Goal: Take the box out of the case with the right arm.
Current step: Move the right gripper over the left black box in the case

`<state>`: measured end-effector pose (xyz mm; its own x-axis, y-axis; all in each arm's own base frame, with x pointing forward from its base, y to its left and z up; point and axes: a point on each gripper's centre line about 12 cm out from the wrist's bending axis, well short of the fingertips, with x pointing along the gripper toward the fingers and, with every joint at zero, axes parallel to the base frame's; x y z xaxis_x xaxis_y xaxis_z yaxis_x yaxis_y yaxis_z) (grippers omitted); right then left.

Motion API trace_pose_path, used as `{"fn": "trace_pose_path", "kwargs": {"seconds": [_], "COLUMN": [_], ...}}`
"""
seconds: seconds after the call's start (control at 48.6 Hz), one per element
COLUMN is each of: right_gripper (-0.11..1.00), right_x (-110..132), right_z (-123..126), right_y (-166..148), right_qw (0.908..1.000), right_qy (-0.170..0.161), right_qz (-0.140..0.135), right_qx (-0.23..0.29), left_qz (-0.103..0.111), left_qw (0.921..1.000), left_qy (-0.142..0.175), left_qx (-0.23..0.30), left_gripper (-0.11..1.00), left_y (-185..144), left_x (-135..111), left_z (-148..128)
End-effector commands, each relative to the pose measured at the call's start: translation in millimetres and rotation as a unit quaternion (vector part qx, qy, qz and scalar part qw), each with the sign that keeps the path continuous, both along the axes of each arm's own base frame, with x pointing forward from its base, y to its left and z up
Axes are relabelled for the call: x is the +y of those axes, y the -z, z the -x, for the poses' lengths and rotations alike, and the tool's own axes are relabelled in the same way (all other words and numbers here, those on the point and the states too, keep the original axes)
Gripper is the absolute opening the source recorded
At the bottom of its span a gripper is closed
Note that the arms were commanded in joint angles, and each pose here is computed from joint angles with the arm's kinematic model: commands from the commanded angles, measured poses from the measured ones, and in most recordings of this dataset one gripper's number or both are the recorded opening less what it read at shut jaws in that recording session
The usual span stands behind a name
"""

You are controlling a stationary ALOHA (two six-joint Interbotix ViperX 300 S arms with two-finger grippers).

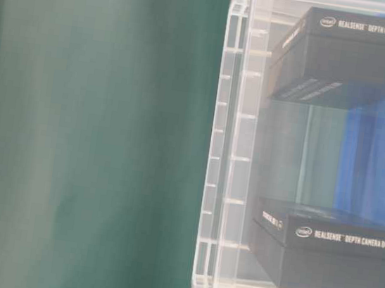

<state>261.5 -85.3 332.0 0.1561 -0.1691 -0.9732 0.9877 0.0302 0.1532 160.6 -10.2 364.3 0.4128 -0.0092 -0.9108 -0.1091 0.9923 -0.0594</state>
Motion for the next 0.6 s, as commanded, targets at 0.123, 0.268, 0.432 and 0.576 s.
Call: {"fn": "trace_pose_path", "kwargs": {"seconds": [0.123,0.268,0.432,0.576], "right_gripper": [0.91,0.91,0.91,0.91], "right_x": [-5,-6,-4,-3], "right_z": [-39,-74,-125,-166], "right_y": [-14,-17,-17,-15], "right_qw": [0.9988,0.9984,0.9978,0.9968], "right_qy": [-0.008,-0.011,-0.007,-0.014], "right_qz": [0.005,0.004,0.001,0.001], "right_qx": [-0.049,-0.055,-0.066,-0.078], "left_qz": [-0.001,-0.001,-0.001,-0.001], "left_qw": [1.0000,0.9999,0.9998,0.9998], "left_qy": [0.001,0.001,0.002,0.002], "left_qx": [-0.009,-0.012,-0.018,-0.019], "left_gripper": [0.02,0.02,0.02,0.02], "left_y": [-4,-5,-7,-7], "left_x": [0,0,1,1], "left_z": [0,2,5,7]}}
